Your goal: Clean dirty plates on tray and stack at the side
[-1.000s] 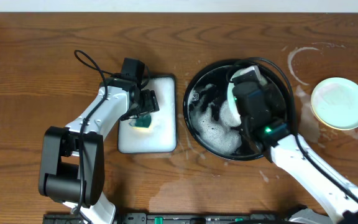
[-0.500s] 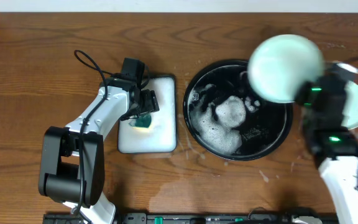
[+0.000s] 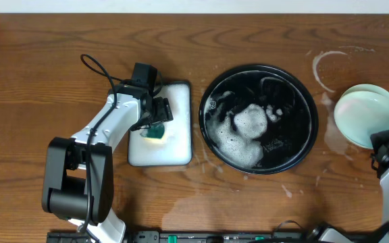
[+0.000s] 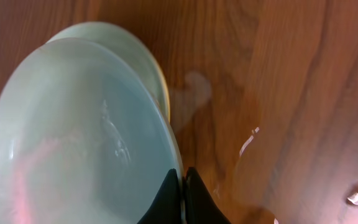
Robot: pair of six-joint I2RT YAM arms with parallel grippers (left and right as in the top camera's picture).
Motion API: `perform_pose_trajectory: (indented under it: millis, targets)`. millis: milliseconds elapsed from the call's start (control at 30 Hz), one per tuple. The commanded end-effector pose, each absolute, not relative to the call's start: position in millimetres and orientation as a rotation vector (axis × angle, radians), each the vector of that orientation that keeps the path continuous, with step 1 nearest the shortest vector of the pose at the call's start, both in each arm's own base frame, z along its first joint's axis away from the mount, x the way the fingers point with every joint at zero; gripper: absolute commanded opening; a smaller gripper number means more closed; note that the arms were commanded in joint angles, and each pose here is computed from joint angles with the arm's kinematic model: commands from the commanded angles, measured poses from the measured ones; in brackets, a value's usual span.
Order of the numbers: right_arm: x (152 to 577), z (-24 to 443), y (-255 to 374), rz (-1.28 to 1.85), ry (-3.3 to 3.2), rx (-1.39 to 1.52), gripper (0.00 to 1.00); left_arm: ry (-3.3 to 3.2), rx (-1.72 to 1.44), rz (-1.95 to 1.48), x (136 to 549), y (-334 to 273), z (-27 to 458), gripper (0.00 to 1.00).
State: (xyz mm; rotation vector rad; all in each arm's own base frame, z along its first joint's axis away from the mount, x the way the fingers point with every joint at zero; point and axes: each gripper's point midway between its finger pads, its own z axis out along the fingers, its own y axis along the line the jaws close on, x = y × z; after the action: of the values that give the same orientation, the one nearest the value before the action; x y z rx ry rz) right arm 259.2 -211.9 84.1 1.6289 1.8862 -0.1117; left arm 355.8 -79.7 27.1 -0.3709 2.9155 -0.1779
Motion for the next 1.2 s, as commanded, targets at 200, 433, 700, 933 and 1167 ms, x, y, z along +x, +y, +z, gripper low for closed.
perform_pose_trajectory:
  millis: [200, 433, 700, 933, 1167]
  targets:
    - [274, 68, -234, -0.055, 1.781, 1.700, 0.01, 2.929, -0.370, -0.173, 352, -78, 24, 0.81]
    - [281, 26, -237, -0.049, 1.841, 1.741, 0.03, 2.929, -0.370, -0.173, 352, -78, 24, 0.81]
    - [329, 53, -213, 0.248, 1.924, 1.431, 0.82, 2.929, -0.370, -0.173, 352, -78, 24, 0.81]
    - [340, 127, -184, 0.323, 1.881, 1.200, 0.95, 2.929, -0.370, -0.173, 352, -78, 24, 0.81]
    - [330, 183, -103, 0.373, 1.971, 0.898, 0.99, 2.929, -0.370, -0.173, 352, -78, 24, 0.81]
